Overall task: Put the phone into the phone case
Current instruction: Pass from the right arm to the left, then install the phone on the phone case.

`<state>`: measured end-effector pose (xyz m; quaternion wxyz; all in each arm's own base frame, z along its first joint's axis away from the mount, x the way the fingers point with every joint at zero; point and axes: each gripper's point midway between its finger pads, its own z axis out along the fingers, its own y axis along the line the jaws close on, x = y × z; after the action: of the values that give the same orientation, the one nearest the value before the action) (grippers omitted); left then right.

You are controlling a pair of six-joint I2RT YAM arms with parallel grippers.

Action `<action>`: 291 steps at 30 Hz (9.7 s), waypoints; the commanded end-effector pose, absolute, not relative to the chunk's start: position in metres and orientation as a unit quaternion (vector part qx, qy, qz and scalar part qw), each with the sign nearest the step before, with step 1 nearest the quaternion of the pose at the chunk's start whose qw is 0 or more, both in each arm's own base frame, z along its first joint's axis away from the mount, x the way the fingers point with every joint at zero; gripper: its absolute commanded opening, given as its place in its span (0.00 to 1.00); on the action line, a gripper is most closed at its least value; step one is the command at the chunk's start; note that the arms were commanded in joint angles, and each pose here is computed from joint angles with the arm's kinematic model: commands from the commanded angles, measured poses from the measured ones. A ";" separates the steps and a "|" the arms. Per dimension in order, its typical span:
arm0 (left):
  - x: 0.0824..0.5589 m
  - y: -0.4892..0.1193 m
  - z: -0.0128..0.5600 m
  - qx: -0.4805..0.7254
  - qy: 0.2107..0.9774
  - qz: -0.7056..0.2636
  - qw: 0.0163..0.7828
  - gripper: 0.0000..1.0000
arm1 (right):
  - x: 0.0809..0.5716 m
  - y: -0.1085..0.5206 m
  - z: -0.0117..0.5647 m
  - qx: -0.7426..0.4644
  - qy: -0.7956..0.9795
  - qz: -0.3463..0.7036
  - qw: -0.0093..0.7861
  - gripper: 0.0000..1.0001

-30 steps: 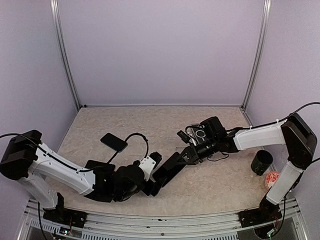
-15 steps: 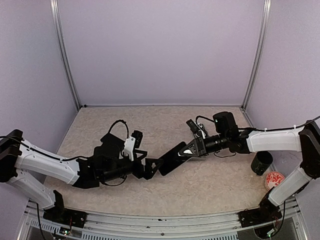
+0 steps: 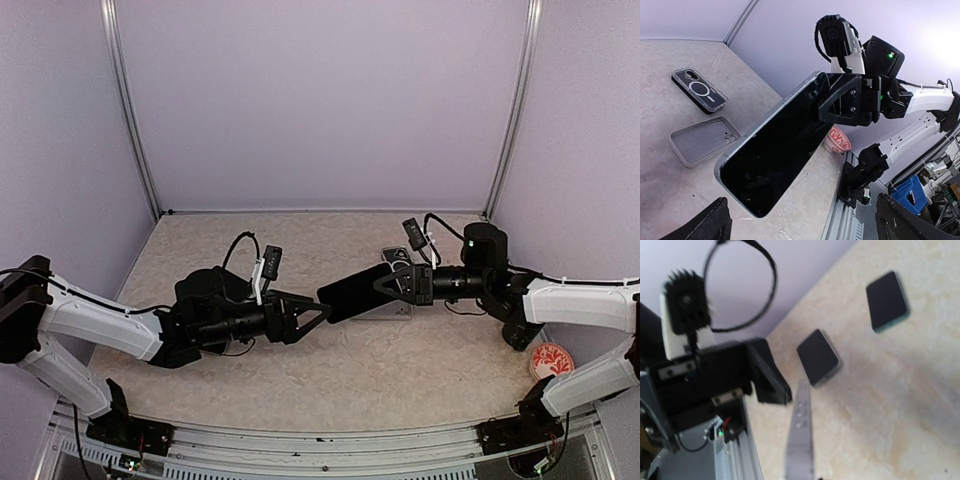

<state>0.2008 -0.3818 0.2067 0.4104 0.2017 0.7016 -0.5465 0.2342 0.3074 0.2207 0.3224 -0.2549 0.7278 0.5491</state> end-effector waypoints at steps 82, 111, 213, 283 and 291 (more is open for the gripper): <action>0.218 -0.432 0.221 0.180 0.648 -0.635 0.381 0.04 | 0.235 0.302 0.248 -0.242 0.687 0.577 0.370 0.58; 0.262 -0.424 0.185 0.189 0.752 -0.523 0.355 0.00 | 0.297 0.234 0.157 -0.106 0.848 0.386 0.348 0.81; 0.347 -0.489 0.064 0.079 0.833 -0.547 0.037 0.00 | 0.331 0.239 0.060 -0.088 0.883 0.382 0.260 0.99; 0.344 -0.459 0.051 -0.077 0.828 -0.554 0.046 0.00 | 0.281 0.299 0.052 -0.139 0.869 0.423 0.214 0.99; 0.339 -0.457 0.047 -0.083 0.823 -0.560 0.035 0.00 | 0.277 0.308 0.049 -0.148 0.870 0.424 0.205 0.99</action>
<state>0.3332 -0.4630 0.0500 0.0227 -0.0541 0.8212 -0.5676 0.3099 0.2804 0.0545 0.2630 -0.1101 0.8797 0.3805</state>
